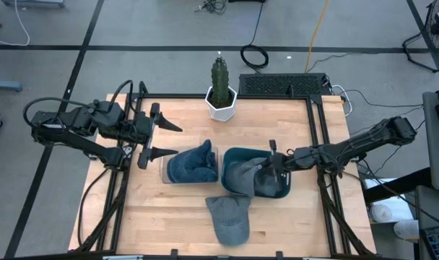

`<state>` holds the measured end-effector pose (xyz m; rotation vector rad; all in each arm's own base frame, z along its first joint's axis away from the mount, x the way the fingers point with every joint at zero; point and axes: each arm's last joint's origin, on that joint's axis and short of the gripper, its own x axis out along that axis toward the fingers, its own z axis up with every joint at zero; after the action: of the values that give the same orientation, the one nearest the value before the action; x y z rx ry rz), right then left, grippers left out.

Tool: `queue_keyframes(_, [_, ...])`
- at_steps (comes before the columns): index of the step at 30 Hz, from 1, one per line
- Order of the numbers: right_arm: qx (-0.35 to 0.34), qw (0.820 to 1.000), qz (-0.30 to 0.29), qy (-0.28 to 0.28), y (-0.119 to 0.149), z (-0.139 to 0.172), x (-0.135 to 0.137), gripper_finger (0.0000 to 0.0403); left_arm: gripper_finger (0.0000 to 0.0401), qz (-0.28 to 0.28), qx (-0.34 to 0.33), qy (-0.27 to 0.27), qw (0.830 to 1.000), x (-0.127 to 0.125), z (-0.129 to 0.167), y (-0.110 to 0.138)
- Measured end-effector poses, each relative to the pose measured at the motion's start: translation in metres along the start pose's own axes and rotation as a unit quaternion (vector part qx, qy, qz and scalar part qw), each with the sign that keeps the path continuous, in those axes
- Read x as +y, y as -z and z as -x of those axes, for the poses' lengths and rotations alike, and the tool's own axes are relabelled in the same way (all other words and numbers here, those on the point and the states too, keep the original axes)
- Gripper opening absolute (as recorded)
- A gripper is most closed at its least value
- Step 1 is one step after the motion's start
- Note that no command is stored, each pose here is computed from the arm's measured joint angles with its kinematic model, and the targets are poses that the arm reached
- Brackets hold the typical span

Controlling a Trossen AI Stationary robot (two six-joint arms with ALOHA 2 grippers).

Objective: Pick & Place hat
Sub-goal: Put the left gray cap into the blue bin

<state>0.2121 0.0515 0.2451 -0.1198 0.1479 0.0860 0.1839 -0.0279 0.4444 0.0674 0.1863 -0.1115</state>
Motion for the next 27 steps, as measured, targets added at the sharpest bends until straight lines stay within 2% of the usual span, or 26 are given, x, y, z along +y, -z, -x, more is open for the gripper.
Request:
queue_keyframes(7, [0.006, 0.999, -0.048, 0.0, 0.002, 0.0, 0.0, 0.0, 0.0319, 0.0, 0.0, 0.0, 1.0, 0.0, 0.0, 0.0])
queue_keyframes(10, [0.009, 0.999, -0.052, -0.003, 0.003, 0.0, 0.0, 0.0, 0.0319, 0.0, 0.0, 0.0, 1.0, 0.0, 0.0, 0.0])
queue_keyframes(15, [0.048, 0.997, -0.052, -0.009, 0.001, 0.0, 0.0, 0.0, 0.0319, 0.0, 0.0, 0.0, 1.0, 0.0, 0.0, 0.0])
queue_keyframes(20, [0.106, 0.993, -0.042, 0.027, 0.001, 0.001, -0.003, 0.0, 0.0319, 0.0, 0.0, 0.0, 1.0, 0.0, 0.0, 0.0])
queue_keyframes(27, [0.166, 0.983, -0.07, 0.034, 0.011, 0.004, -0.003, 0.0, 0.0319, 0.0, 0.0, 0.0, 1.0, 0.0, 0.0, 0.0])
